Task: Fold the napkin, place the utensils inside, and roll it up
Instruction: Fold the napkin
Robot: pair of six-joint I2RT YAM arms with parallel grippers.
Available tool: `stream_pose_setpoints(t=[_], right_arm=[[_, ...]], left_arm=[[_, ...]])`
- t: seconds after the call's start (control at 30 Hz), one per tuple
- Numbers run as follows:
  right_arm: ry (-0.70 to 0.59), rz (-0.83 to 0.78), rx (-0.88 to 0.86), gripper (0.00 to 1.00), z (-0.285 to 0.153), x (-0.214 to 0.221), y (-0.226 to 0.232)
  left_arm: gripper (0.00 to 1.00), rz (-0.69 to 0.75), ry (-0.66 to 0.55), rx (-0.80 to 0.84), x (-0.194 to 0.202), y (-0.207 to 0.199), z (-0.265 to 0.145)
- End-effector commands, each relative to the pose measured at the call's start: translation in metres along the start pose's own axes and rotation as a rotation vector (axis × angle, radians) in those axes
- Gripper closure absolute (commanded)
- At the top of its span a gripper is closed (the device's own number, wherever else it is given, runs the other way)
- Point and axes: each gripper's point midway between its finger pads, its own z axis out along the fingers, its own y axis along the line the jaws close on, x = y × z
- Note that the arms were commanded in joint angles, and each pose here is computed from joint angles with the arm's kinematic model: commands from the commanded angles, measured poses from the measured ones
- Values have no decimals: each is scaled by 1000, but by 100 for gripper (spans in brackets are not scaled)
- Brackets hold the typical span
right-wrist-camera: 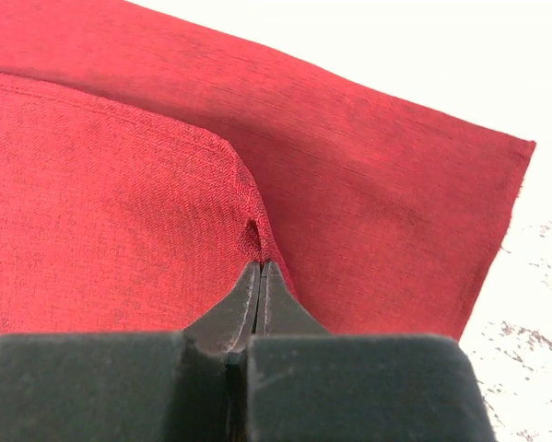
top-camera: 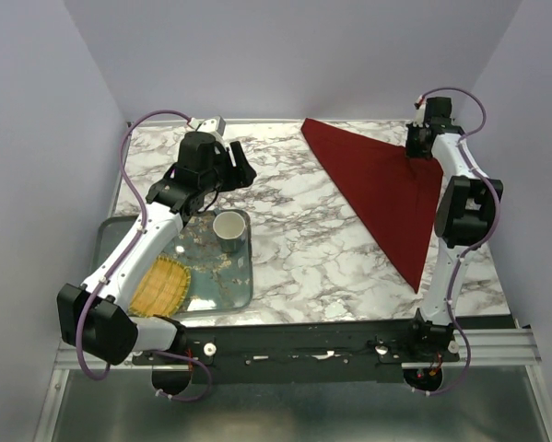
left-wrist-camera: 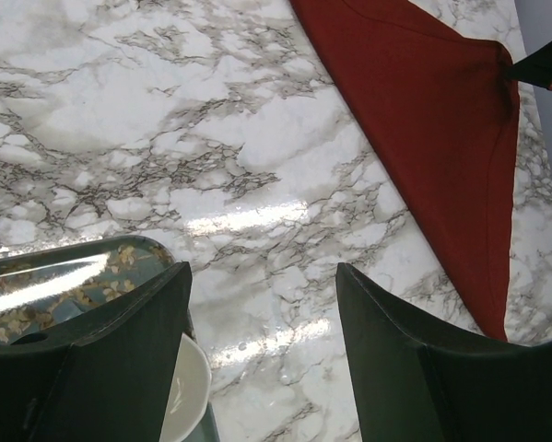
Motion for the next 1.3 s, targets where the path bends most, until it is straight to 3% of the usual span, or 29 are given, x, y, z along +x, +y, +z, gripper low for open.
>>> stream_pose_setpoints(t=[0.0, 1.27], right_arm=[[30, 73, 65, 99, 0, 7, -26], [52, 183, 164, 99, 0, 6, -81]], left_arm=[[27, 19, 1, 6, -1, -2, 1], [27, 9, 11, 41, -1, -9, 5]])
